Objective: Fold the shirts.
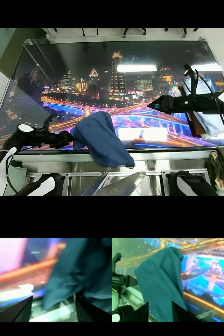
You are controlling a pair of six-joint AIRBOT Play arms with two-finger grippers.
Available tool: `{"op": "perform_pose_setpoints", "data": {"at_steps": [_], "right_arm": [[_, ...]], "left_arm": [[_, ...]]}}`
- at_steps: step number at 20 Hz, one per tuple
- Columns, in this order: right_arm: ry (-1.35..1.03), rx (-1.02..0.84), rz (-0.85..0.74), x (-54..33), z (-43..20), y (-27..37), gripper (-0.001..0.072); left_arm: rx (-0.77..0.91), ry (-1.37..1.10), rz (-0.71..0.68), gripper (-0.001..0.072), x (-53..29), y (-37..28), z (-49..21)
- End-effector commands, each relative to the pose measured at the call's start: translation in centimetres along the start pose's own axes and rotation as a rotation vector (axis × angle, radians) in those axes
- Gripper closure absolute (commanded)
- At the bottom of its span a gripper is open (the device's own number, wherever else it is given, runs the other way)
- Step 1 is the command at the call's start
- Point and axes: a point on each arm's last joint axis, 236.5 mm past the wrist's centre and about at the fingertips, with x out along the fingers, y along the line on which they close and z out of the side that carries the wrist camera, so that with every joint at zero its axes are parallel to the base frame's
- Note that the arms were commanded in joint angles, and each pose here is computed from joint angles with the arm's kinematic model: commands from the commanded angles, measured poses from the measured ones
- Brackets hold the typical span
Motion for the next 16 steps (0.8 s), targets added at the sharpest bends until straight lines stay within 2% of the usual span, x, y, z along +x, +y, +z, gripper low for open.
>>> {"op": "perform_pose_setpoints", "data": {"at_steps": [1,2,3,4,8,12,13,14,15,16], "right_arm": [[0.003,0.001,0.008,0.1,-0.1,0.2,0.0386],[0.002,0.001,0.008,0.1,0.0,0.2,0.0386],[0.002,0.001,0.008,0.1,0.0,0.2,0.0386],[0.002,0.001,0.008,0.1,0.0,0.2,0.0386],[0.033,-0.007,-0.031,0.2,-0.7,-0.8,0.0386],[0.149,0.060,-0.154,2.1,-4.9,-6.6,0.0383],[0.195,0.094,-0.145,3.1,-7.0,-7.7,0.0354],[0.243,0.139,-0.127,4.5,-9.5,-8.8,0.0118],[0.274,0.180,-0.109,5.7,-11.5,-9.4,0.0039],[0.303,0.218,-0.084,7.2,-13.4,-10.1,0.0039]], "left_arm": [[0.061,0.073,0.055,0.0119,3.2,0.9,-0.7],[0.080,0.085,0.064,0.0147,3.7,0.7,-0.9],[0.098,0.094,0.069,0.0524,3.9,0.4,-1.1],[0.122,0.089,0.073,0.0697,3.7,0.1,-1.1],[0.178,-0.033,0.097,0.0698,-0.3,-1.2,0.0],[0.119,-0.221,0.190,0.0698,-7.7,-1.6,1.8],[0.110,-0.275,0.211,0.0699,-9.3,-1.8,2.2],[0.115,-0.324,0.231,0.0698,-10.7,-2.0,2.6],[0.120,-0.363,0.250,0.0698,-11.9,-2.1,3.0],[0.125,-0.393,0.266,0.0698,-12.8,-2.3,3.2]]}}
